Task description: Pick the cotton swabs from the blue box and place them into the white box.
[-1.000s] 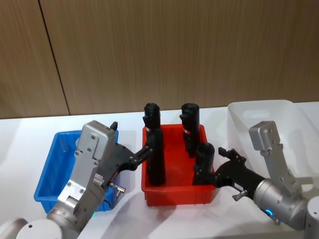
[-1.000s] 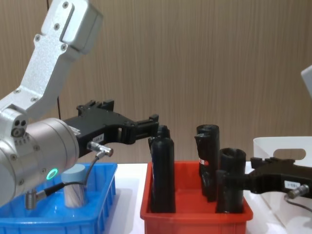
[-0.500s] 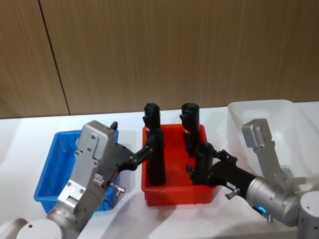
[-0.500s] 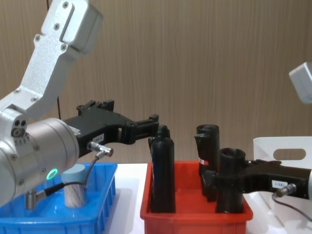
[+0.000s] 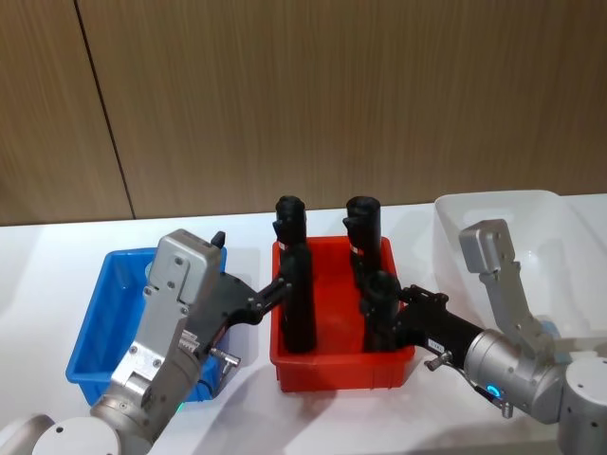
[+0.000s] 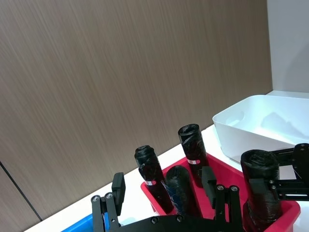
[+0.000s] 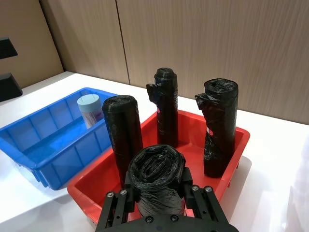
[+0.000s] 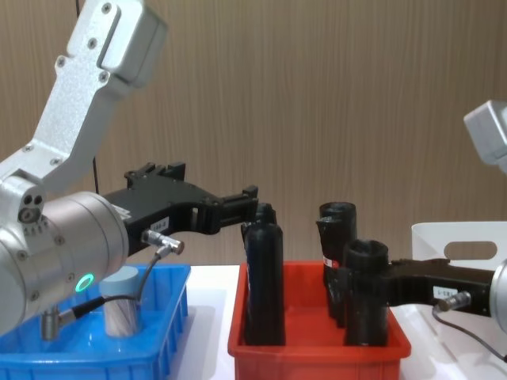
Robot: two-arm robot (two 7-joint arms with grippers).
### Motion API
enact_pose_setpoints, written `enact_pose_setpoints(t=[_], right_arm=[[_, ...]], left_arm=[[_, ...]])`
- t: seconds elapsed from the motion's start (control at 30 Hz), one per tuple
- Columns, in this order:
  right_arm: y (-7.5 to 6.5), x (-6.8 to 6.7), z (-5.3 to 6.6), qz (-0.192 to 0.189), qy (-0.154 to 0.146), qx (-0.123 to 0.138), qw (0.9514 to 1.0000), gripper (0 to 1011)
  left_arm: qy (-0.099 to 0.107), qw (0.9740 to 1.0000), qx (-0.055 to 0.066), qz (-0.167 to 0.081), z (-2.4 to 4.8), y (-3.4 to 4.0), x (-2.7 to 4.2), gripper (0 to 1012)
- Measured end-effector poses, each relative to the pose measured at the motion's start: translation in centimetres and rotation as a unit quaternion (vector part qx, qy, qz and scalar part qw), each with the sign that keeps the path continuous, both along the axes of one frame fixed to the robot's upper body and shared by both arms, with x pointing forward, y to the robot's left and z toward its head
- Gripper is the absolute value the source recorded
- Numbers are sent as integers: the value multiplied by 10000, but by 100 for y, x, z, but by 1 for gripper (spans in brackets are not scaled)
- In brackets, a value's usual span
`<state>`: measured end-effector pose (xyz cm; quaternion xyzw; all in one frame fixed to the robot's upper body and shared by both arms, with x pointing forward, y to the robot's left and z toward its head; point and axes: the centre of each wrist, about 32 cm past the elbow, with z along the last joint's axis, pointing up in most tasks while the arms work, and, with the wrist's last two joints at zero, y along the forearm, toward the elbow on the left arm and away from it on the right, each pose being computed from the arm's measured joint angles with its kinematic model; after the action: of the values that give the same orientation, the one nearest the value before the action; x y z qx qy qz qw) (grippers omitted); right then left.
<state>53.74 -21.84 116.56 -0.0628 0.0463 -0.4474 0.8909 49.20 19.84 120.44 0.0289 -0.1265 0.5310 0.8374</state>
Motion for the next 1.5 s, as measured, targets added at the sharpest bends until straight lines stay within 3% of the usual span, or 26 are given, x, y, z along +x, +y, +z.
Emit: enact_pose_setpoints(t=[0.37,0.87,1.17,1.5], right_arm=[[11,-31,99,-25,-145,118,9998,463],[-137,-132,541,-398,-867,208,9952,382],[-367,-172,821,-967,-1293,155,9868,357],[-608,-145,966,-1611,-1542,-93,9748,357]], left_arm=[[0,10000,0,0,0,0,0,1004],[0,10000,0,0,0,0,0,1004],[0,10000,0,0,0,0,0,1004],[0,10000,0,0,0,0,0,1004]])
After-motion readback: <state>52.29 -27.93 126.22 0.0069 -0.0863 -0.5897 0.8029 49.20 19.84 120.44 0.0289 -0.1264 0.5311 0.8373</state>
